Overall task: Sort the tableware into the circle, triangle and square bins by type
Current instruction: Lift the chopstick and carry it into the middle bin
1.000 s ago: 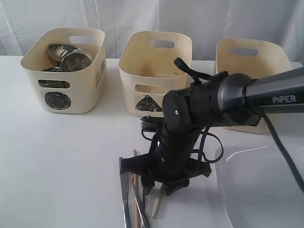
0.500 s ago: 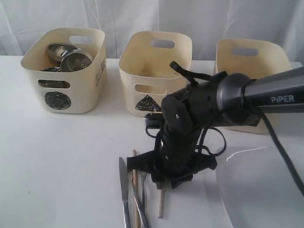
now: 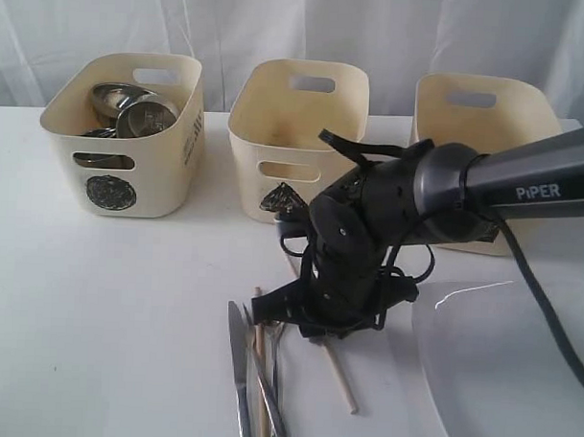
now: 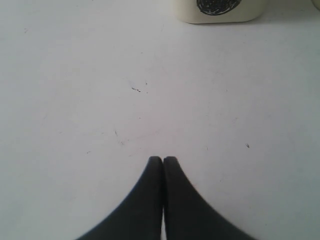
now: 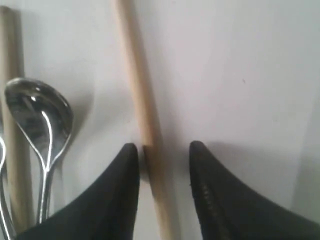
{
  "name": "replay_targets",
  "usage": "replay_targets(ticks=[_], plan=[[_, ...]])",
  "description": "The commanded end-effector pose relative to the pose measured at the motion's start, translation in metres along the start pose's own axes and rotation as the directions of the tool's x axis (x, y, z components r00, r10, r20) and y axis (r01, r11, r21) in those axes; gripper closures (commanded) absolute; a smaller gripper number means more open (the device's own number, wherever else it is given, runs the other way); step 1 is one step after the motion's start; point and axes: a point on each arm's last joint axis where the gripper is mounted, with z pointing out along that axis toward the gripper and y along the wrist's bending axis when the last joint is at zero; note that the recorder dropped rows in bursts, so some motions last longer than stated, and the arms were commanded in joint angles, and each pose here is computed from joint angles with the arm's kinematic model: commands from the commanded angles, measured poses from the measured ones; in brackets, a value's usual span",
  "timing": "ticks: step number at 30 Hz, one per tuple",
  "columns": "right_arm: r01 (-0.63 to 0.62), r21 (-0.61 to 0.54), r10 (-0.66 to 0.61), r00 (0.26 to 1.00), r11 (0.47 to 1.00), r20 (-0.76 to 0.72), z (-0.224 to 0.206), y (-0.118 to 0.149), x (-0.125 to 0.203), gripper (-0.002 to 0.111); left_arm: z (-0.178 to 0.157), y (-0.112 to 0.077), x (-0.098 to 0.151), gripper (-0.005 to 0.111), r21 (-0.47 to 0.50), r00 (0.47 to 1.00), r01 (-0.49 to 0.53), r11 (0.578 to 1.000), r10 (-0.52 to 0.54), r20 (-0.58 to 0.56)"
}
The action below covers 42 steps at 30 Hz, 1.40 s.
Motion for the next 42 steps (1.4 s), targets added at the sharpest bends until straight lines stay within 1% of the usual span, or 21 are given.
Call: replay_targets(ticks=[1,4,11,13,16,17,19,24,28,31,34,38,40,42], plan=[[0.034,-0.004,-0.033,0.999,0.999,0.025,0.001,0.0,-0.003,0.075,0.0,-0.001,0.003,0.107,0.011,1.0,0.004,1.0,-0.003,-0.026],[0.07,-0.004,-0.07,0.997,0.998,0.027,0.001,0.0,-0.003,0.075,0.0,-0.001,0.003,0.107,0.011,1.0,0.004,1.0,-0.003,-0.026],[0.076,-0.018,-0.075,0.996,0.997,0.056,0.002,0.001,-0.006,0.076,0.0,-0.001,0.003,0.107,0.011,1.0,0.004,1.0,-0.003,-0.026],[0.082,-0.013,-0.081,0.996,0.997,0.045,0.007,0.001,-0.005,0.076,0.0,-0.001,0.003,0.107,0.011,1.0,0.004,1.0,-0.003,-0.026],[0.102,0.004,-0.102,0.995,0.995,-0.009,0.017,0.0,0.0,0.076,0.0,-0.001,0.003,0.107,0.011,1.0,0.004,1.0,-0.003,-0.026],[0.108,0.011,-0.107,0.994,0.994,-0.03,0.02,0.0,0.002,0.078,0.0,-0.001,0.003,0.107,0.011,1.0,0.004,1.0,-0.003,-0.026],[0.117,0.023,-0.116,0.991,0.993,-0.06,0.022,-0.002,0.005,0.084,0.0,-0.001,0.003,0.107,0.011,1.0,0.004,1.0,-0.003,-0.026],[0.171,0.028,-0.168,0.982,0.985,-0.082,0.022,-0.003,0.006,0.108,0.0,-0.001,0.003,0.107,0.011,1.0,0.004,1.0,-0.003,-0.026],[0.175,0.035,-0.171,0.98,0.984,-0.098,0.015,-0.004,0.008,0.108,0.0,-0.001,0.003,0.107,0.011,1.0,0.004,1.0,-0.003,-0.026],[0.184,0.02,-0.182,0.979,0.983,-0.093,-0.005,-0.004,0.008,0.108,0.0,-0.001,0.003,0.107,0.011,1.0,0.004,1.0,-0.003,-0.026],[0.183,-0.007,-0.183,0.983,0.983,-0.017,-0.039,-0.005,0.003,0.108,0.0,-0.001,0.003,0.107,0.011,1.0,0.004,1.0,-0.003,-0.026],[0.191,-0.067,-0.176,0.967,0.979,0.187,-0.104,-0.005,-0.008,0.108,0.0,-0.001,0.003,0.107,0.011,1.0,0.004,1.0,-0.003,-0.026],[0.225,-0.101,-0.179,0.924,0.969,0.339,-0.138,-0.003,-0.017,0.108,0.0,-0.001,0.003,0.107,0.011,1.0,0.004,1.0,-0.003,-0.026],[0.26,-0.122,-0.166,0.847,0.958,0.505,-0.161,-0.001,-0.03,0.108,0.0,-0.001,0.003,0.107,0.011,1.0,0.004,1.0,-0.003,-0.026]])
